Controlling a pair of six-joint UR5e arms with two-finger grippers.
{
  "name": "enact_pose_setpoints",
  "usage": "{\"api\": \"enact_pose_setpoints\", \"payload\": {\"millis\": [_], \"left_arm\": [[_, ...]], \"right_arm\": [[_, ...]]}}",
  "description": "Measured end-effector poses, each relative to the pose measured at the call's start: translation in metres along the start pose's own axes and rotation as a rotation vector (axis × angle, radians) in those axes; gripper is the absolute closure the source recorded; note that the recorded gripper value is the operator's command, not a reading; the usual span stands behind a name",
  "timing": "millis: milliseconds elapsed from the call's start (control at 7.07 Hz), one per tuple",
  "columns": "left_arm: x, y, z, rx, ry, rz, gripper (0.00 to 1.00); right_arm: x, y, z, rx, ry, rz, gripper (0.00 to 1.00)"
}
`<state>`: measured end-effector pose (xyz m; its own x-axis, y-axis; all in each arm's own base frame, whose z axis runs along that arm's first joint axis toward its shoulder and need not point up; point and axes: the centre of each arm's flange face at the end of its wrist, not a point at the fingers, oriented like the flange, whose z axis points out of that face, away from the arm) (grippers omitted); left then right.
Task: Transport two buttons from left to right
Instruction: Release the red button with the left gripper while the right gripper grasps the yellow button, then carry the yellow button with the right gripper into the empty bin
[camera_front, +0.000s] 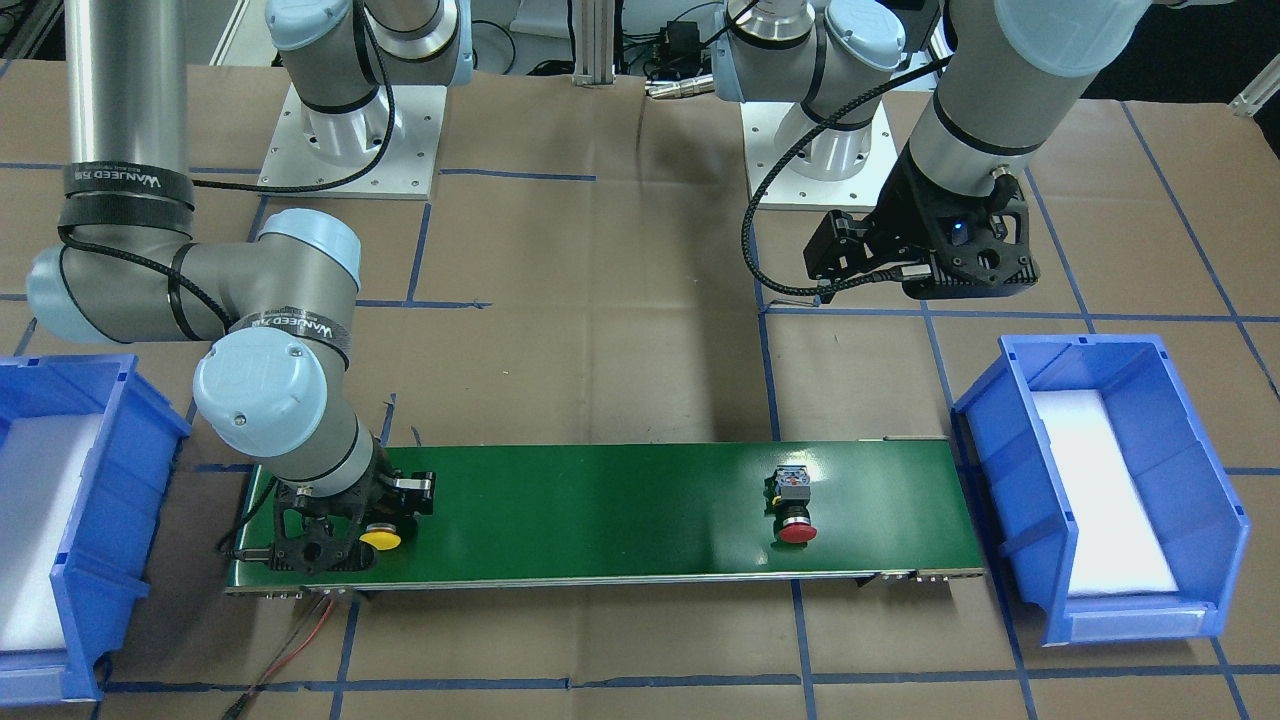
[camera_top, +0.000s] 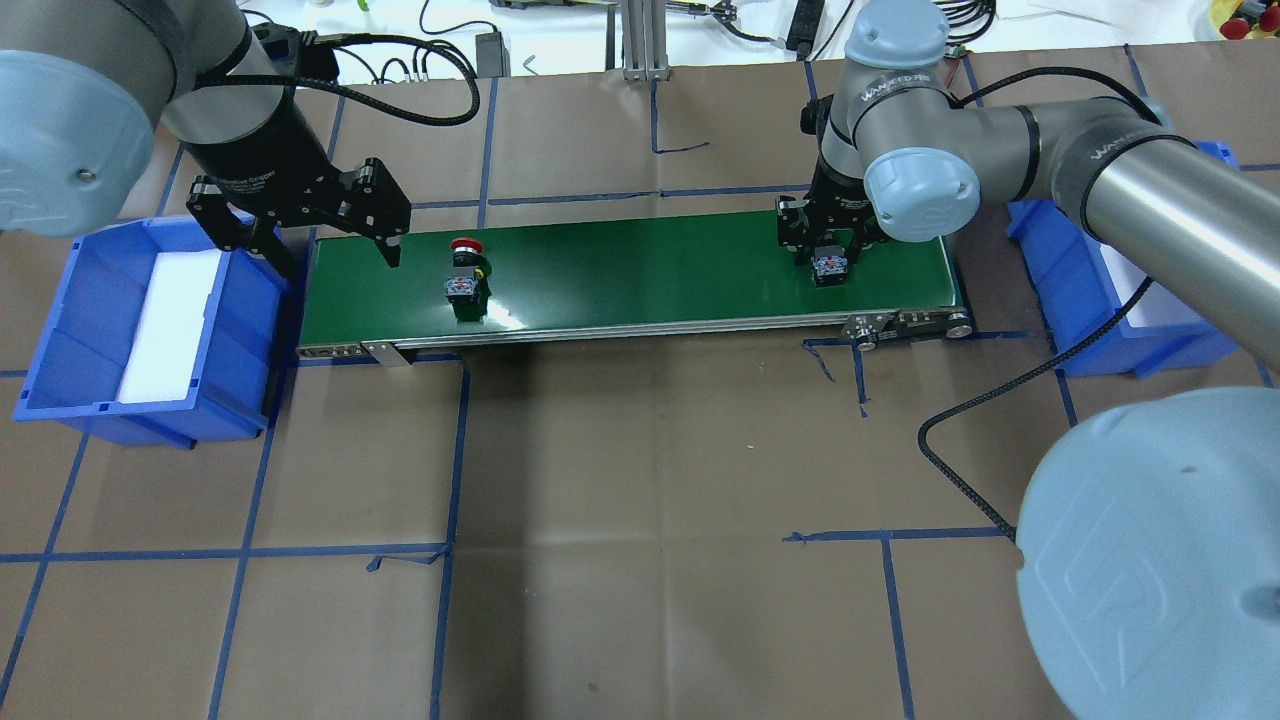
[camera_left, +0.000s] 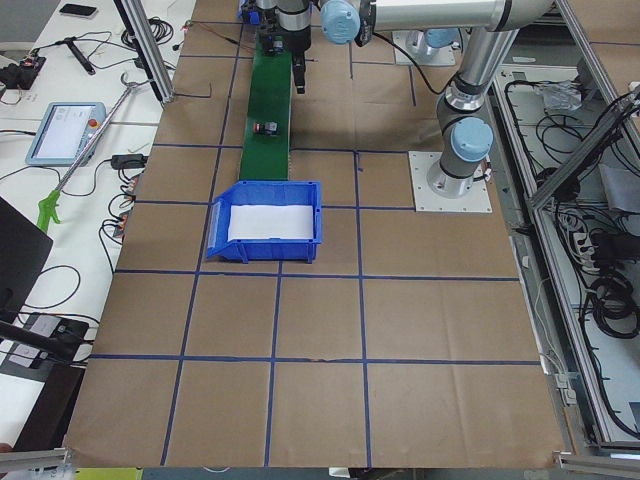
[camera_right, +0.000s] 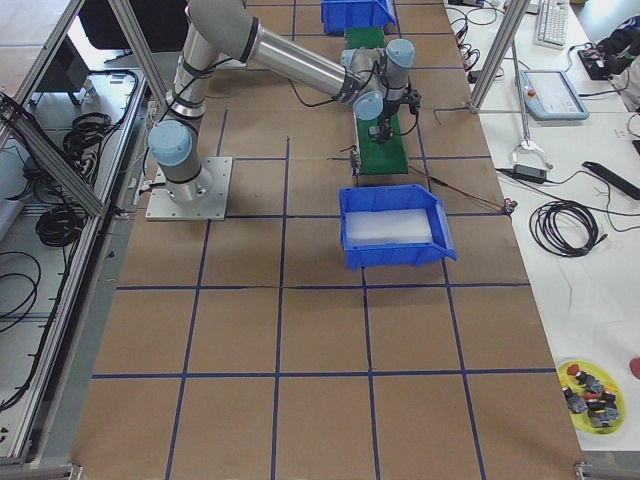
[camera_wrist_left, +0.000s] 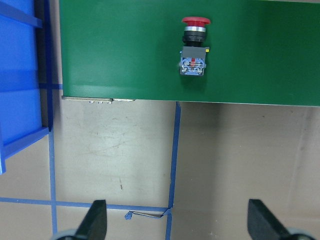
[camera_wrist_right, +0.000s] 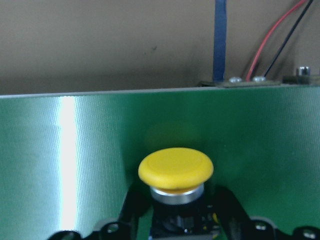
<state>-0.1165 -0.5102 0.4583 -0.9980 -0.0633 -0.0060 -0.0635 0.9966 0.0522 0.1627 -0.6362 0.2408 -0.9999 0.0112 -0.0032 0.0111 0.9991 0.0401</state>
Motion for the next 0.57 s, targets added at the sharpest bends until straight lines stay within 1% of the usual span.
{"api": "enact_pose_setpoints", "payload": {"millis": [141, 283, 424, 566], "left_arm": [[0.0, 0.001, -0.001, 0.002, -0.001, 0.0, 0.0], [0.0, 0.002, -0.002, 0.005, -0.002, 0.001, 0.0], [-0.001, 0.002, -0.002, 0.006, -0.005, 0.002, 0.0], [-0.001, 0.003, -0.001, 0.006, -0.007, 0.004, 0.0]], "right_arm": [[0.002, 0.002, -0.004, -0.022, 0.005, -0.001, 0.97], [0.005, 0.005, -0.013, -0.024, 0.011, -0.007, 0.97], [0.016, 0.008, -0.033, -0.012, 0.029, -0.012, 0.96], [0.039, 0.01, -0.066, 0.006, 0.05, -0.019, 0.96]]}}
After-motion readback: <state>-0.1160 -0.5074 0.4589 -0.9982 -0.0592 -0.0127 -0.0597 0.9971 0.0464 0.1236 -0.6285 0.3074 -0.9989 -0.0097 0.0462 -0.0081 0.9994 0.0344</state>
